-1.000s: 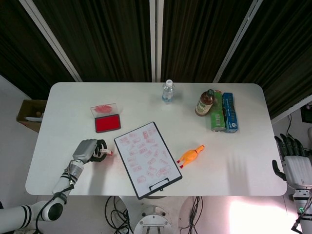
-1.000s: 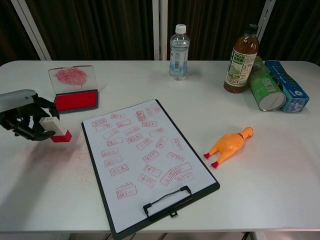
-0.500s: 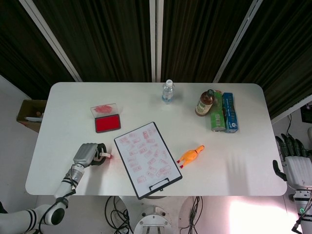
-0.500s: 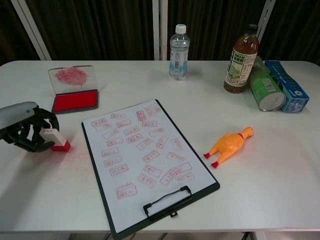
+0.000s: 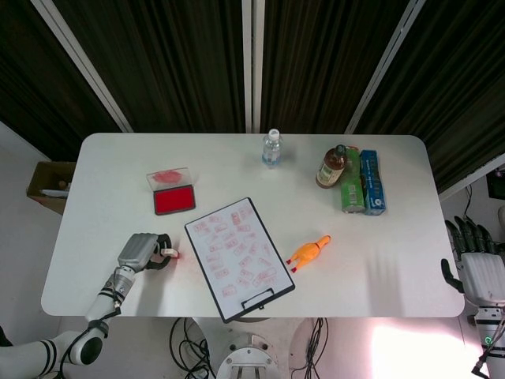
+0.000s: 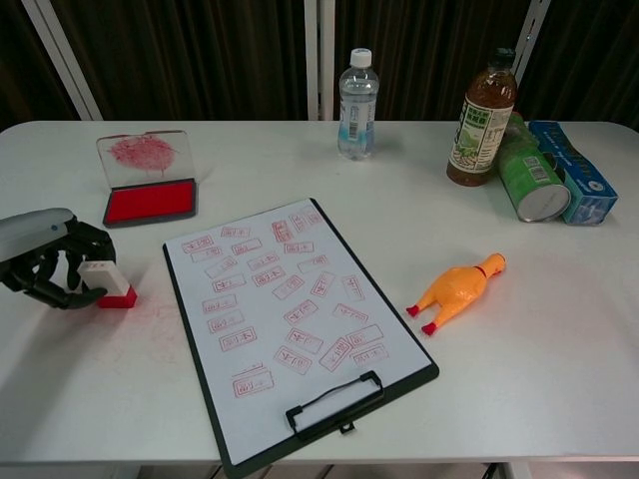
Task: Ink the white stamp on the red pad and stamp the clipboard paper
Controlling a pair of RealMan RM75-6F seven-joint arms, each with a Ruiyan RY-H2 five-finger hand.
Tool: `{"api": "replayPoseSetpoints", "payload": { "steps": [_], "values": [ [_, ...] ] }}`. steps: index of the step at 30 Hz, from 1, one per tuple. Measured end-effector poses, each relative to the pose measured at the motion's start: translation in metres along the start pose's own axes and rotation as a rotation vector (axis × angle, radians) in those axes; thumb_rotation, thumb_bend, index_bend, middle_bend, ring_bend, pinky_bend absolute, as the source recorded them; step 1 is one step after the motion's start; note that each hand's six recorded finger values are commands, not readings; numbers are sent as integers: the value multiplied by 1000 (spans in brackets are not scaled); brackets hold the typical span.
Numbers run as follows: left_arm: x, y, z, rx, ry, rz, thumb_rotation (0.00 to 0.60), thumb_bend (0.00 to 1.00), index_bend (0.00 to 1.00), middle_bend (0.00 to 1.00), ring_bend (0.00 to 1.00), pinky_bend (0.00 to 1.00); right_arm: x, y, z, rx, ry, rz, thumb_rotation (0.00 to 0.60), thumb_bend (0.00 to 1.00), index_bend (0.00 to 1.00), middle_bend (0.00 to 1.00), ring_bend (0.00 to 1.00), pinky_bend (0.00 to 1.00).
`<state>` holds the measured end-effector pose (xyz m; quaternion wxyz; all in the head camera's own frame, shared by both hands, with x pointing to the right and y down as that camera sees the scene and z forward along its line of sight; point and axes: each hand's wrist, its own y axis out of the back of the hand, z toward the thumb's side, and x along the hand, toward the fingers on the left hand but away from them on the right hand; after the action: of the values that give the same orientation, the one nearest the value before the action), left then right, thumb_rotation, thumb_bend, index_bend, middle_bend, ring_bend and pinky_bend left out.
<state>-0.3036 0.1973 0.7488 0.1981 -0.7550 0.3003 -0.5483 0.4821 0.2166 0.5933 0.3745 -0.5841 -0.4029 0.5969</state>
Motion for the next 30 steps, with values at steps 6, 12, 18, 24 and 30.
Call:
{"api": "replayPoseSetpoints", "payload": {
  "steps": [6,12,18,24,30],
  "values": [
    [-1,-1,-1,11,-2,-4,600,418,438,459,486,692,-1,-2,1,-1,1,8,600,397,0,0,0,0],
    [-2,-3,-2,18,-6,-18,600,413,393,382,437,682,-2,-3,0,-1,-1,8,600,397,0,0,0,0],
    [-4,-2,-3,20,-14,-21,600,402,308,283,363,652,-2,-1,1,0,1,4,600,397,0,0,0,0],
    [-9,16,-12,40,-2,45,600,389,256,205,265,490,-1,4,-1,0,-2,-14,600,397,0,0,0,0],
    [-28,63,-30,131,-6,239,504,262,227,127,81,243,-1,11,-5,0,-6,-34,600,391,0,0,0,0]
  ]
}}
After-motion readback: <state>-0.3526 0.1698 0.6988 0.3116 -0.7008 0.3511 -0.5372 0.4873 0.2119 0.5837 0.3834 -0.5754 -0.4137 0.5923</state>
